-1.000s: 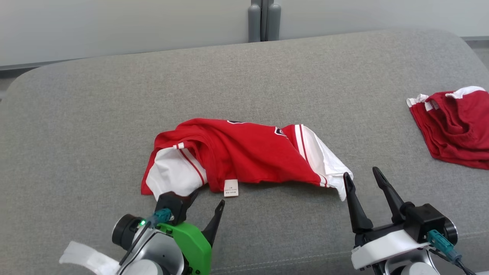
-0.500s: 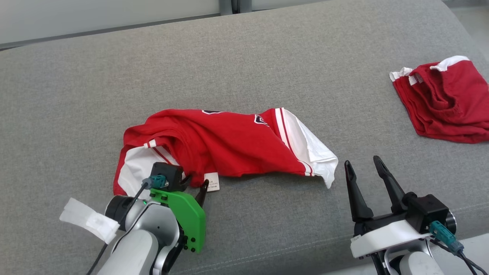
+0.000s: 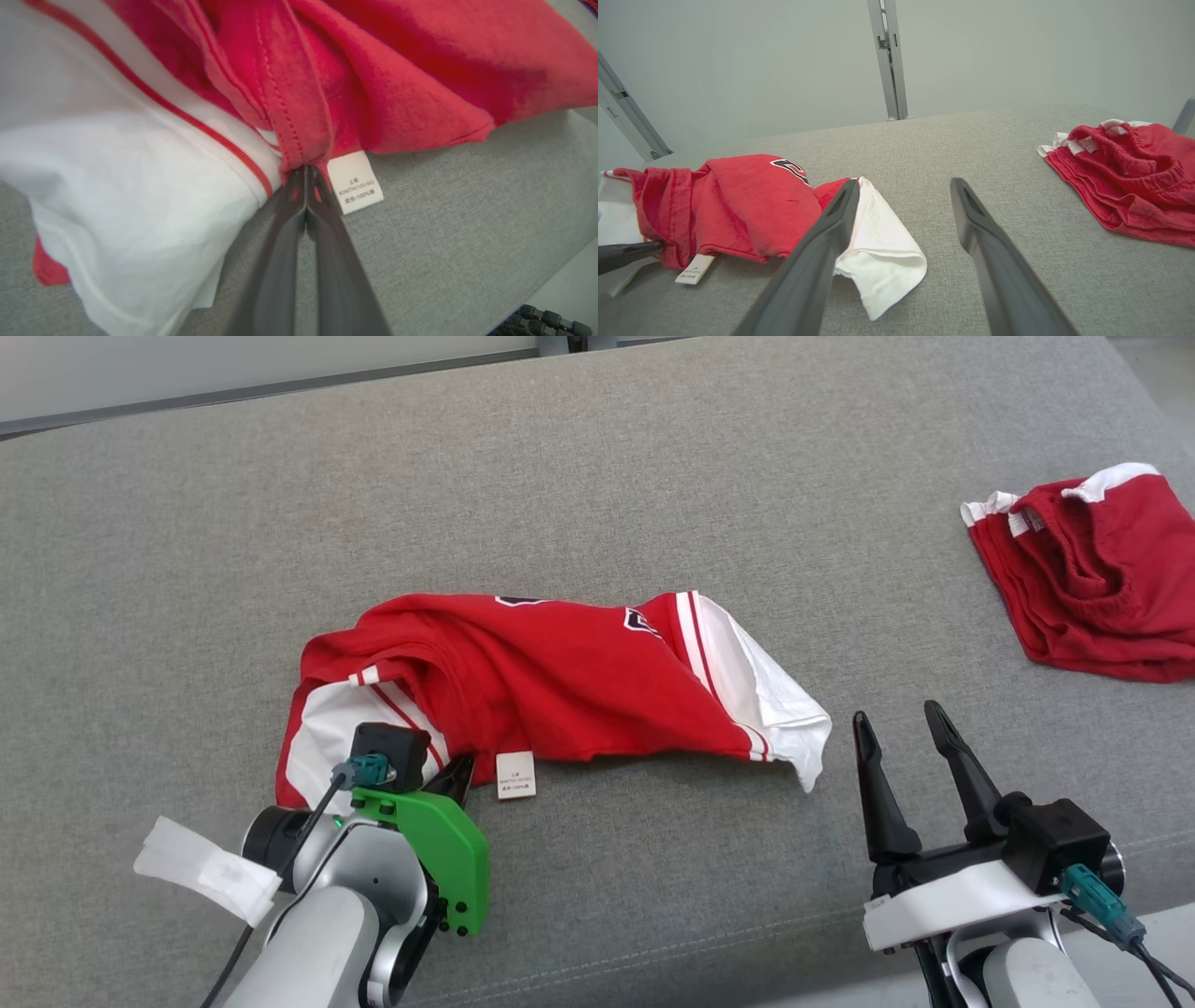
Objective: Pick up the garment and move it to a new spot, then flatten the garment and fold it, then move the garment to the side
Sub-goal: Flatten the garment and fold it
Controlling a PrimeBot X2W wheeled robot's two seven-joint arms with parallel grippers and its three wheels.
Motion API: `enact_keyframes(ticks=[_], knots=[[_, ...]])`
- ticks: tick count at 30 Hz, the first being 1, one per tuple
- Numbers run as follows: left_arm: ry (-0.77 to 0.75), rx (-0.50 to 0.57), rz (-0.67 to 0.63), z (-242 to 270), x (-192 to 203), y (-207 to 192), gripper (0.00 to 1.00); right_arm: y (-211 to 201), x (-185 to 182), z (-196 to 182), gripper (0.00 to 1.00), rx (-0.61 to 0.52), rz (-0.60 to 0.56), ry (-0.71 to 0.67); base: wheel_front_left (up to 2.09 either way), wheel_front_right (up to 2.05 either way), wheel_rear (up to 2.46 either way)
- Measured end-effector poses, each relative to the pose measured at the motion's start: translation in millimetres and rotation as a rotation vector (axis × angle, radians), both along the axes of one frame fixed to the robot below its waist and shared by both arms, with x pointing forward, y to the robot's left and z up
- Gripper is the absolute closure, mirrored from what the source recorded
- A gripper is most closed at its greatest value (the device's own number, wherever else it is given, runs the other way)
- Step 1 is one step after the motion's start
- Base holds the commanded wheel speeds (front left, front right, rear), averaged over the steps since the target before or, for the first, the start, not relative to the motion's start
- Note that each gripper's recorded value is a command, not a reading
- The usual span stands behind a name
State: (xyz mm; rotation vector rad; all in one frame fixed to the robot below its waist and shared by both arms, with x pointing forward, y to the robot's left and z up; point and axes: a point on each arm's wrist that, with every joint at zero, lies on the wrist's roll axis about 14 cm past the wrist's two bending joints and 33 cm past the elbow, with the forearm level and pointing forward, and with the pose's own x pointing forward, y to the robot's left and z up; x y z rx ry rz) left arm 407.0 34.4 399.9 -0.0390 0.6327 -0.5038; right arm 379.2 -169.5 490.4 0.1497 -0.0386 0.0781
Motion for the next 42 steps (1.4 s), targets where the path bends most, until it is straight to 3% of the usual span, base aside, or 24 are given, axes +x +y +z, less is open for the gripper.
enact_keyframes(ticks=[9,11,12,26,42], knots=[[-0.157,-0.127,0.064,44.4,9.3,6.7,1.00,0.7,1.1,4.1,0.00,0.003,0.003,-0.014,0.00,0.00,0.00],[-0.187,-0.152,0.102,53.6,8.4,16.5,0.23,2.1,2.4,6.5,0.00,0.003,0.007,-0.023,0.00,0.00,0.00],[-0.216,-0.170,0.132,61.1,9.8,23.7,0.00,3.0,3.2,7.7,0.00,0.004,0.010,-0.027,0.00,0.00,0.00],[-0.654,-0.236,0.500,158.2,11.0,131.9,0.00,19.4,8.4,29.6,0.00,-0.031,0.064,-0.097,0.00,0.00,0.00],[-0.692,-0.128,0.504,141.8,-43.7,159.0,0.00,28.2,-18.4,36.9,0.00,-0.053,0.093,-0.104,0.00,0.00,0.00]])
